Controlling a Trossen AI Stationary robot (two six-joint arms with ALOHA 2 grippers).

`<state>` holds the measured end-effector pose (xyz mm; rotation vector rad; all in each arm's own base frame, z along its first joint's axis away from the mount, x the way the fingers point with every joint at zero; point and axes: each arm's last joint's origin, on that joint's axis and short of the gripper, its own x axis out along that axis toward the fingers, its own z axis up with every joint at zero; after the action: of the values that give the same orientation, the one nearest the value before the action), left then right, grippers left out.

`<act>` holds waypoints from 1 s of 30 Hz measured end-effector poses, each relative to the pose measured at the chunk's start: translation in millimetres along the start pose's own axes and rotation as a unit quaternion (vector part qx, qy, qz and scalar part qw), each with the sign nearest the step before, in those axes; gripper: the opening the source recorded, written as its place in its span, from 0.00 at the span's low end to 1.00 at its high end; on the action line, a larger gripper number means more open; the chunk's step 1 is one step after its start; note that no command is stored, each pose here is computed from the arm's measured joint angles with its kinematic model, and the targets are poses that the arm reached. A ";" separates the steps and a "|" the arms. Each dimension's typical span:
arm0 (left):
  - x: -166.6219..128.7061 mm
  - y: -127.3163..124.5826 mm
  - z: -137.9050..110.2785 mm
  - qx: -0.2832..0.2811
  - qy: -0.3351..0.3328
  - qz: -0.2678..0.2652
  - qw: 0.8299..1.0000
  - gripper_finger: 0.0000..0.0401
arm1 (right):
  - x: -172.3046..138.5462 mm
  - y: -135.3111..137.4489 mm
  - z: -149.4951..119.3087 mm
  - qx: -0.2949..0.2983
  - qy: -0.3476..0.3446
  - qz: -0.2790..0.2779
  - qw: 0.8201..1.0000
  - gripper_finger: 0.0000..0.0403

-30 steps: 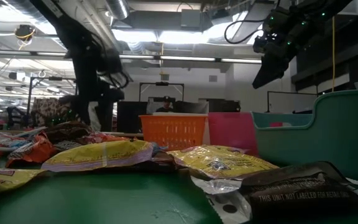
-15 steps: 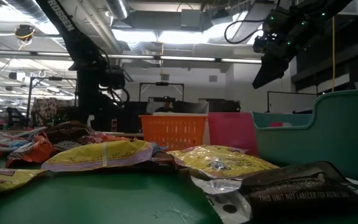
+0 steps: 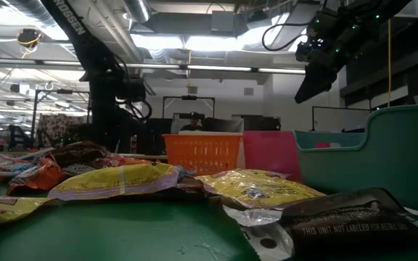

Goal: Sort candy
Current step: Put the yellow bag of candy into the white bin

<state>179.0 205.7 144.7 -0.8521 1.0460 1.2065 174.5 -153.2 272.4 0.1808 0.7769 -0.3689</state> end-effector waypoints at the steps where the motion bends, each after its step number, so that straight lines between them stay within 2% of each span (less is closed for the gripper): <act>1: -3.1 0.0 -0.1 0.000 -0.002 -0.006 1.000 0.01 | 0.0 0.0 0.0 0.000 0.000 0.000 1.000 0.34; 7: -37.4 1.0 5.0 -0.010 -0.059 -0.073 0.996 0.00 | 0.0 0.0 0.0 0.000 0.000 0.000 1.000 0.34; 11: -64.6 -5.1 8.2 -0.010 -0.118 -0.148 0.982 0.00 | 0.1 0.0 0.0 0.000 0.000 0.000 1.000 0.34; 15: -87.6 -18.0 11.3 0.002 -0.186 -0.224 0.957 0.00 | 0.1 0.1 0.1 0.000 -0.001 0.002 1.000 0.34; 21: -110.1 -49.1 11.2 0.031 -0.276 -0.316 0.907 0.00 | 0.1 0.4 0.5 -0.001 -0.004 0.009 1.000 0.34; 26: -117.9 -76.9 0.8 0.083 -0.312 -0.362 0.874 0.00 | 0.1 0.3 1.4 -0.002 -0.009 0.009 1.000 0.34; 30: -115.9 -95.3 -10.0 0.114 -0.322 -0.370 0.864 0.00 | 0.0 -0.2 4.2 -0.006 -0.023 0.007 1.000 0.34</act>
<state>266.7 143.5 249.8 -0.5121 0.2406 0.6001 177.1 -154.6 275.3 0.1664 0.7321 -0.3532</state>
